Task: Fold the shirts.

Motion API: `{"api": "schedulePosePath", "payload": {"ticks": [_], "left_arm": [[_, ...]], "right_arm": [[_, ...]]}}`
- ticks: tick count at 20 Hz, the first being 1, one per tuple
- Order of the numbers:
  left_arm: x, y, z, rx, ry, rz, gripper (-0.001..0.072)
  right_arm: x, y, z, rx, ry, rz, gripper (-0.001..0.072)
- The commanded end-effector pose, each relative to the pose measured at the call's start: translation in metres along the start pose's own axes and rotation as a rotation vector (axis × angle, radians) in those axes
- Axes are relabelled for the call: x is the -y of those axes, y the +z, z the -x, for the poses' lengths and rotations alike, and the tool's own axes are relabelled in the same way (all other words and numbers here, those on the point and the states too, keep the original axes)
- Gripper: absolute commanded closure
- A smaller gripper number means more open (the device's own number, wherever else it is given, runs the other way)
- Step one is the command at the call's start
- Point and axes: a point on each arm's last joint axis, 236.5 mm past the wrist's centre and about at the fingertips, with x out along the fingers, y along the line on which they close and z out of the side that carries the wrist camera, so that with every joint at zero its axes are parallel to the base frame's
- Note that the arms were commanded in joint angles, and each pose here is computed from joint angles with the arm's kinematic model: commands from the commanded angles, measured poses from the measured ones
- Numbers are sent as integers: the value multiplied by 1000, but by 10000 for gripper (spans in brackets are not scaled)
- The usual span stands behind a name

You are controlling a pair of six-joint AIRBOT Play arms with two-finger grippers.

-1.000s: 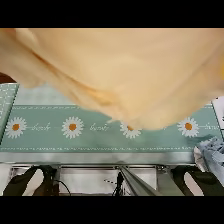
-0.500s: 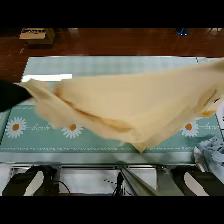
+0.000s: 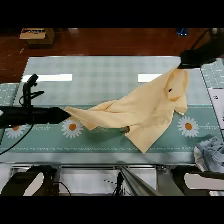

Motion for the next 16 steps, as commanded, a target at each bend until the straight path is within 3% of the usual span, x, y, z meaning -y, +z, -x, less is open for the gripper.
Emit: {"api": "schedulePosePath", "payload": {"ticks": [1,2,3,4,5,7,9,12,16], "left_arm": [[-27,-5,-21,25,48,50,685],[-28,-6,-23,17,48,44,685],[-30,-7,-24,11,49,35,685],[-30,-7,-25,6,49,38,685],[-31,-8,-26,3,49,40,685],[-31,-8,-26,2,49,41,685],[-31,-8,-26,1,49,34,685],[-31,-8,-26,1,49,34,684],[-31,-8,-26,1,49,26,685]], "right_arm": [[-2,13,-66,-37,34,-40,685],[-2,12,-70,-42,38,-47,671],[2,10,-67,-50,26,-48,470],[6,1,-58,-84,24,-33,200],[10,-14,-46,-133,30,10,160],[47,-50,-15,-248,-63,-3,162],[85,-67,11,-216,-112,-172,177],[102,-122,17,-218,-25,-350,177],[76,-205,-23,-198,131,-488,174]]}}
